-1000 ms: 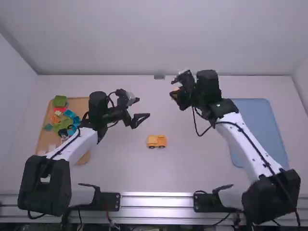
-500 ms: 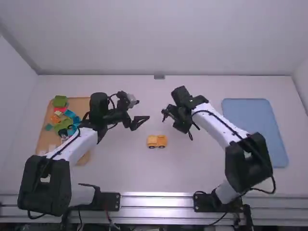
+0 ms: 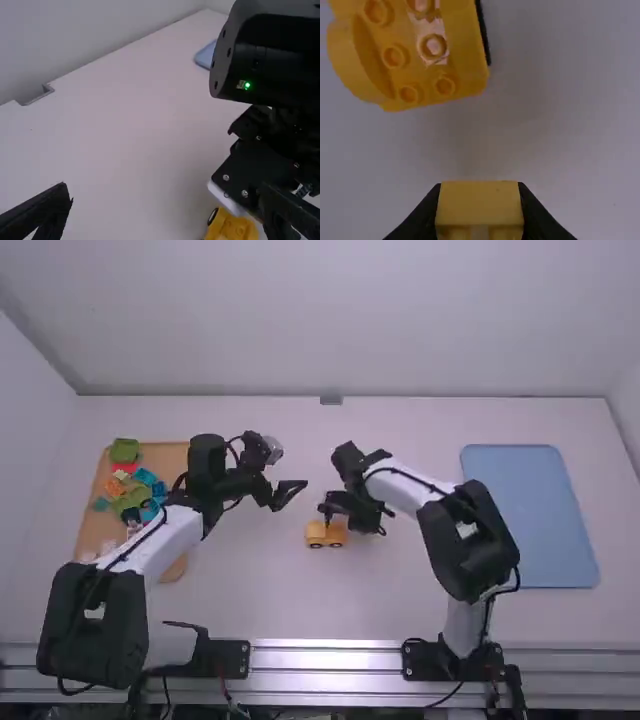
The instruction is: Assemble lego blocks to make yellow taxi
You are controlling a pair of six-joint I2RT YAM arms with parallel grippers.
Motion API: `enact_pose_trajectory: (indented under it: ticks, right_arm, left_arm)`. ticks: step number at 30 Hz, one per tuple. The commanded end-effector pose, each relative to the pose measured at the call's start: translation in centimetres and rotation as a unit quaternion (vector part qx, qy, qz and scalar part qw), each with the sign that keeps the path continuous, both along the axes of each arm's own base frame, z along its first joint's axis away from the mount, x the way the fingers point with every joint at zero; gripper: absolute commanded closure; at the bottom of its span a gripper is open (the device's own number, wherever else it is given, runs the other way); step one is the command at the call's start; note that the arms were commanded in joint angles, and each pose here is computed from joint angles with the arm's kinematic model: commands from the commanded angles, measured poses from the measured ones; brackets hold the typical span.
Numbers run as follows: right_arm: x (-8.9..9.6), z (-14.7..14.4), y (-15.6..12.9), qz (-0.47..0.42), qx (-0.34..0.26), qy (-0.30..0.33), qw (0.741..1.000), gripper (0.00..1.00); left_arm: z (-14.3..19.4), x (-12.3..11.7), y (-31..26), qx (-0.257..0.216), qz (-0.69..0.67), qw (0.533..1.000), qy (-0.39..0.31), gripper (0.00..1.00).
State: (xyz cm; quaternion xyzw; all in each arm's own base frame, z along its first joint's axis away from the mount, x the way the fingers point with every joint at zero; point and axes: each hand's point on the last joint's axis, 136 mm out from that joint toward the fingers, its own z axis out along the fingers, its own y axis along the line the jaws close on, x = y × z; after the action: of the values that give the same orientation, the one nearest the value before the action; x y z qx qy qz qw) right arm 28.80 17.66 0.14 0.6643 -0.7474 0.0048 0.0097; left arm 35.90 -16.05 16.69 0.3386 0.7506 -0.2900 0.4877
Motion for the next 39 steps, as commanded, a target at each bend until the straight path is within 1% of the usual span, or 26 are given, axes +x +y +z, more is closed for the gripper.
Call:
enact_pose_trajectory:
  ticks: [1,3,6,7,9,11,13,14,16,19,22,24,26,27,29,32,33,34,35,39]
  right_arm:
    - [-1.4,-0.9,0.4,0.034,0.019,0.035,0.999,0.92]
    - [-2.1,-1.4,0.4,0.058,0.027,0.045,0.997,0.92]
    - [-2.1,-2.2,0.2,0.059,0.023,0.037,0.997,0.91]
    - [-1.9,-2.7,-0.1,0.059,0.019,0.028,0.998,0.89]
    - [-1.8,-3.4,-0.6,0.06,0.008,0.013,0.998,0.77]
    - [-1.7,-3.9,-1.1,0.062,-0.004,0.004,0.998,0.69]
    - [-1.5,-4.2,-1.6,0.063,-0.017,-0.006,0.998,0.37]
    - [-1.4,-4.3,-1.9,0.062,-0.022,-0.01,0.998,0.3]
    - [-0.6,-4.2,-1.9,0.047,-0.03,-0.031,0.998,0.01]
    - [0.4,-3.1,-1.2,0.019,-0.028,-0.061,0.998,0.01]
    - [1.6,-0.2,0.3,0.002,0.011,-0.087,0.996,0.01]
    - [1.4,2.3,1.1,0.016,0.051,-0.086,0.995,0.01]
    - [0.7,4.1,1.6,0.038,0.089,-0.077,0.992,0.01]
    - [0.3,5.8,2.0,0.062,0.127,-0.074,0.987,0.01]
    - [0.0,7.2,2.3,0.078,0.165,-0.073,0.981,0.01]
    - [0.3,10.8,3.0,0.089,0.279,-0.079,0.953,0.01]
    - [0.6,11.1,2.9,0.085,0.293,-0.081,0.949,0.01]
    - [1.0,11.4,2.6,0.076,0.303,-0.083,0.946,0.01]
    - [1.6,11.3,1.7,0.055,0.302,-0.085,0.948,0.01]
    - [3.1,10.8,-1.3,0.006,0.271,-0.1,0.957,0.01]
  left_arm:
    - [-0.5,-0.3,-0.1,0.002,-0.005,1.0,0.005,0.01]
    - [-0.5,-0.3,-0.1,0.002,-0.004,1.0,0.007,0.01]
    - [-0.5,-0.3,-0.1,0.002,-0.004,1.0,0.007,0.01]
    - [-0.5,-0.3,-0.1,0.002,-0.004,1.0,0.007,0.01]
    - [-0.5,-0.3,-0.1,0.002,-0.004,1.0,0.007,0.01]
    - [-0.6,-0.3,-0.1,0.002,-0.004,1.0,0.007,0.01]
    - [-0.6,-0.3,-0.1,0.002,-0.004,1.0,0.009,0.01]
    - [-0.6,-0.3,-0.1,0.002,-0.004,1.0,0.009,0.01]
    - [-0.7,-0.3,0.0,0.005,0.0,1.0,0.011,0.01]
    - [-1.1,0.2,0.5,0.017,0.02,1.0,0.012,0.01]
    - [-1.7,0.7,1.3,0.034,0.046,0.998,0.016,0.0]
    - [-1.8,1.0,1.6,0.041,0.057,0.997,0.016,0.01]
    - [-1.9,1.1,1.7,0.042,0.06,0.997,0.015,0.01]
    - [-1.8,1.1,1.7,0.042,0.059,0.997,0.014,0.01]
    - [-1.8,1.1,1.7,0.042,0.059,0.997,0.014,0.01]
    - [-1.8,1.0,1.7,0.041,0.058,0.997,0.015,0.01]
    - [-1.9,1.0,1.7,0.042,0.058,0.997,0.016,0.01]
    - [-1.9,1.0,1.7,0.042,0.058,0.997,0.018,0.01]
    - [-2.0,0.9,1.7,0.042,0.058,0.997,0.02,0.01]
    - [-2.3,1.1,2.1,0.048,0.068,0.996,0.023,0.01]
